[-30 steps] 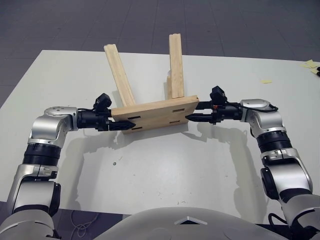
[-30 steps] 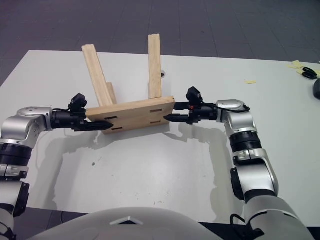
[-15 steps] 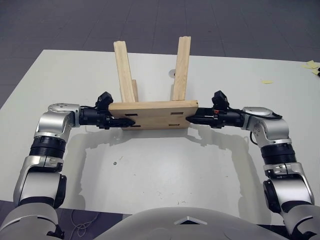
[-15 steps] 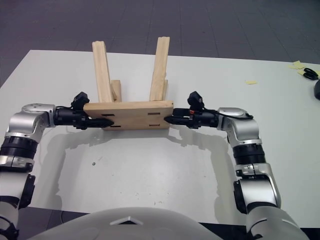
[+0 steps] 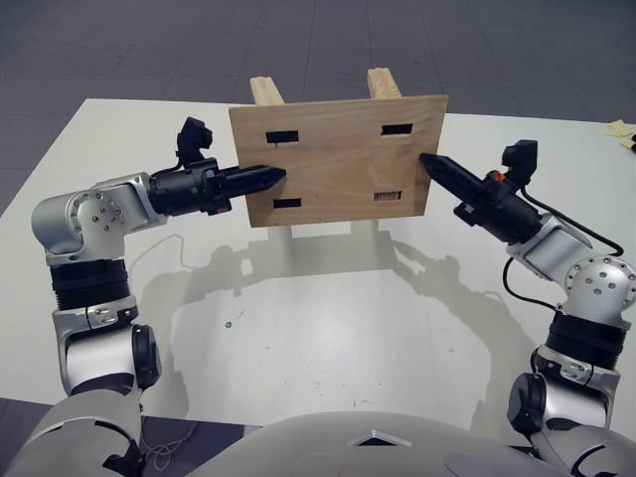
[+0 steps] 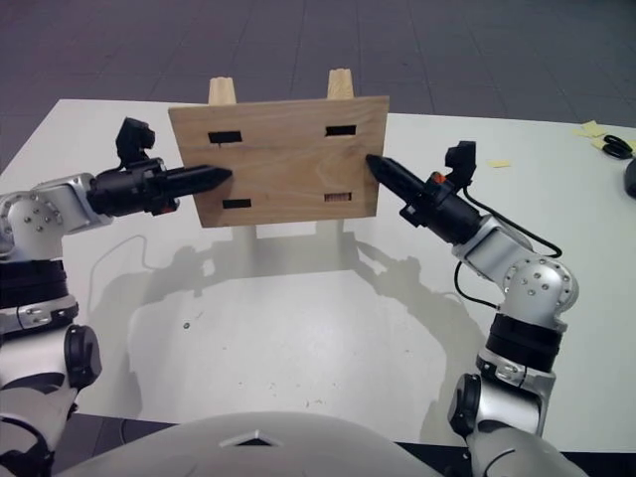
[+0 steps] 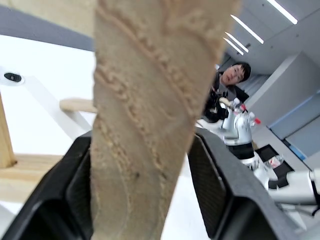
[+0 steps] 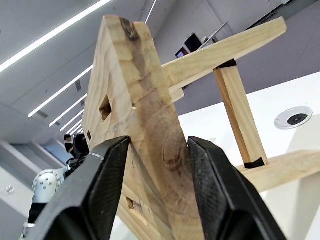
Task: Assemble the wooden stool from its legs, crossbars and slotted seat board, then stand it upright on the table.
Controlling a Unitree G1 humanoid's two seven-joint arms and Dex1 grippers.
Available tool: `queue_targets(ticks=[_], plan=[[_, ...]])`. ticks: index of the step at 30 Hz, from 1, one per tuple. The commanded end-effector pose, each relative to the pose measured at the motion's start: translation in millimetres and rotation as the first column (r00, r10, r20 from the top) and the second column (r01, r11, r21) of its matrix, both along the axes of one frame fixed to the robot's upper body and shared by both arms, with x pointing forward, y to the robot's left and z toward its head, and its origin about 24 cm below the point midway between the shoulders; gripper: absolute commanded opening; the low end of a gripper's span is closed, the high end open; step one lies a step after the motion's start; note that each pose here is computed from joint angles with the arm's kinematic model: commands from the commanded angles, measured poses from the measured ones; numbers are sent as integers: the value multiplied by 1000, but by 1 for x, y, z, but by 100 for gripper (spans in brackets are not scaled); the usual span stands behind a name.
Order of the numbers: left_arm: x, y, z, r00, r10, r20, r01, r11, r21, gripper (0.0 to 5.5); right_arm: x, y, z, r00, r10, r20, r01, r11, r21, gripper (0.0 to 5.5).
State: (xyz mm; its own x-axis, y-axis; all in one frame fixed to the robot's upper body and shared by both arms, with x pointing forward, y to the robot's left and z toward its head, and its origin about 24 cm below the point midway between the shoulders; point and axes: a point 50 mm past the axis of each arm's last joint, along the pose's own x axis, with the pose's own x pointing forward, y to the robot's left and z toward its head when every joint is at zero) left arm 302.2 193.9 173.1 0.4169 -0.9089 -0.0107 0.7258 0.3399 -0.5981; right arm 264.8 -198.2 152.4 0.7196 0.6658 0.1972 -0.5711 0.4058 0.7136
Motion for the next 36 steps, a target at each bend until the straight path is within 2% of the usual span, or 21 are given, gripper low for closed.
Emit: queue_targets(ticks=[1,3,4,8,13,15,16,22,26,30,35,36], plan=[[33,-18,39,924,367,-105,-370,929,-10,224,-26,37,61,999,-2,44,-12,945,325,179],[37,-24,41,905,403,-138,-411,911,-36,218,-22,39,74,997,-41,65,16,937,349,161],[40,-28,41,893,422,-158,-433,900,-40,215,-17,37,81,994,-81,71,50,933,357,197],[45,-40,39,855,467,-225,-485,874,-28,198,-1,19,93,976,-204,81,160,913,376,259],[49,-50,45,835,476,-276,-509,859,-56,184,-1,18,89,974,-215,75,170,905,389,331],[53,-46,42,799,509,-320,-554,830,-63,184,-3,22,86,975,-209,74,164,904,395,366],[55,-42,39,775,529,-345,-579,814,-51,221,-4,23,84,975,-208,72,163,903,397,380],[60,-24,15,656,589,-472,-670,743,-5,326,-7,32,77,976,-210,60,170,903,395,483],[50,-35,6,709,511,-485,-603,796,-44,399,-4,35,73,972,-231,45,197,904,380,540],[39,-42,0,793,419,-443,-474,881,-15,465,0,35,71,966,-255,40,226,909,349,540],[33,-32,5,870,334,-363,-341,939,46,536,6,22,74,954,-292,68,256,910,327,540],[33,-30,8,887,311,-343,-314,948,46,536,6,21,75,952,-298,74,259,910,324,540]])
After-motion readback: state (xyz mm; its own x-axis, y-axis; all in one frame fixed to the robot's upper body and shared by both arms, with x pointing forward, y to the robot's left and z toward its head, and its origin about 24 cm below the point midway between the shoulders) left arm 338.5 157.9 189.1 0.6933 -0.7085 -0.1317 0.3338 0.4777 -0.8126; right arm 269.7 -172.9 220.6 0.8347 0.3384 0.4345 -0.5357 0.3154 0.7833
